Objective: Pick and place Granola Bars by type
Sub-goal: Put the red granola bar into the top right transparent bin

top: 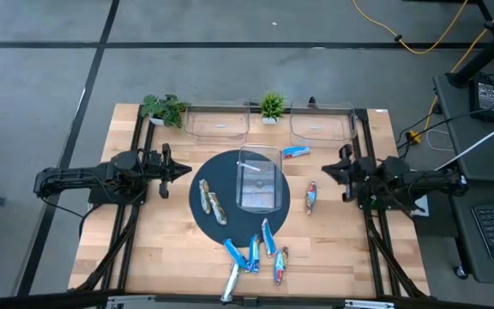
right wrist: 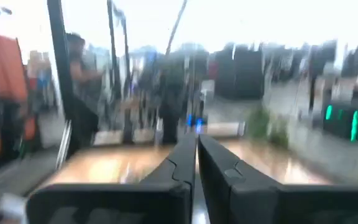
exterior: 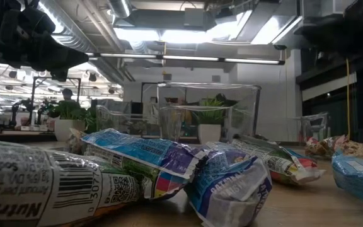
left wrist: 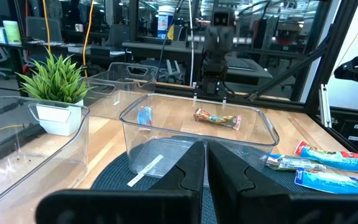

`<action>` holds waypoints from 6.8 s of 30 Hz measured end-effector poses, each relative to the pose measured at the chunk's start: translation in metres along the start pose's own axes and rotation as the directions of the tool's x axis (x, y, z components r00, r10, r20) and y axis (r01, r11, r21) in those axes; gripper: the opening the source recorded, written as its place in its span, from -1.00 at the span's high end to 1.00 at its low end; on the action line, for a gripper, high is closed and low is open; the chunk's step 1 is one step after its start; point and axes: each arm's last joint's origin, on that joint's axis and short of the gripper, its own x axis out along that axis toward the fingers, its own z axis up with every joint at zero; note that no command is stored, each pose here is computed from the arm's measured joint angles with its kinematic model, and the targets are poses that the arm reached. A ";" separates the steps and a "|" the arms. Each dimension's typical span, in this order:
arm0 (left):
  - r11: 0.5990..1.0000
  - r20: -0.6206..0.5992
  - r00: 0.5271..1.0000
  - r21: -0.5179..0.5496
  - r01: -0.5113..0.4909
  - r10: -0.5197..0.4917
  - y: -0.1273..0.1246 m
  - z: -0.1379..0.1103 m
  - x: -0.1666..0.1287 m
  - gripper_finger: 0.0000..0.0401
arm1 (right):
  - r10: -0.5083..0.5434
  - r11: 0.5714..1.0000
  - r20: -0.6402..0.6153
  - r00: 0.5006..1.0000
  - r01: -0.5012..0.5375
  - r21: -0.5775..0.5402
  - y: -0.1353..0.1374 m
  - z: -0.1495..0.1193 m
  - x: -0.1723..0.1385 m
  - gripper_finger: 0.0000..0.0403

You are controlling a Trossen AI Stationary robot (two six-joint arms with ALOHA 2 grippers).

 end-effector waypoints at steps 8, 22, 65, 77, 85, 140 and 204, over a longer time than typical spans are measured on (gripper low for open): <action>1.000 0.000 1.000 0.000 0.000 0.000 0.000 0.000 0.000 0.94 | -0.156 0.975 0.006 0.988 0.155 -0.162 -0.004 0.047 0.005 0.88; 1.000 0.000 1.000 0.000 0.000 0.000 0.000 0.000 0.000 0.94 | -0.266 0.964 -0.384 0.885 0.251 -0.088 0.000 0.133 0.053 0.88; 1.000 0.000 1.000 0.000 0.000 0.000 0.000 0.000 0.000 0.95 | -0.200 0.912 -0.973 0.116 -0.340 -0.228 -0.090 -0.014 0.179 -0.41; 1.000 0.000 1.000 0.000 0.000 0.000 0.000 0.000 0.000 0.95 | -0.185 0.908 -0.982 0.034 -0.377 -0.184 -0.105 -0.055 0.186 -0.41; 1.000 0.000 1.000 0.000 0.000 0.000 0.000 0.000 0.000 0.94 | -0.215 0.904 -0.977 -0.001 -0.378 -0.199 -0.110 -0.079 0.190 -0.41; 1.000 0.000 1.000 0.000 0.000 0.000 0.000 0.000 0.000 0.94 | -0.328 0.888 -0.939 -0.101 -0.372 -0.270 -0.109 -0.053 0.224 0.77; 1.000 0.000 1.000 0.000 0.000 0.000 0.000 0.000 0.000 0.94 | -0.335 0.883 -0.934 0.127 0.388 -0.264 -0.206 0.146 0.115 0.77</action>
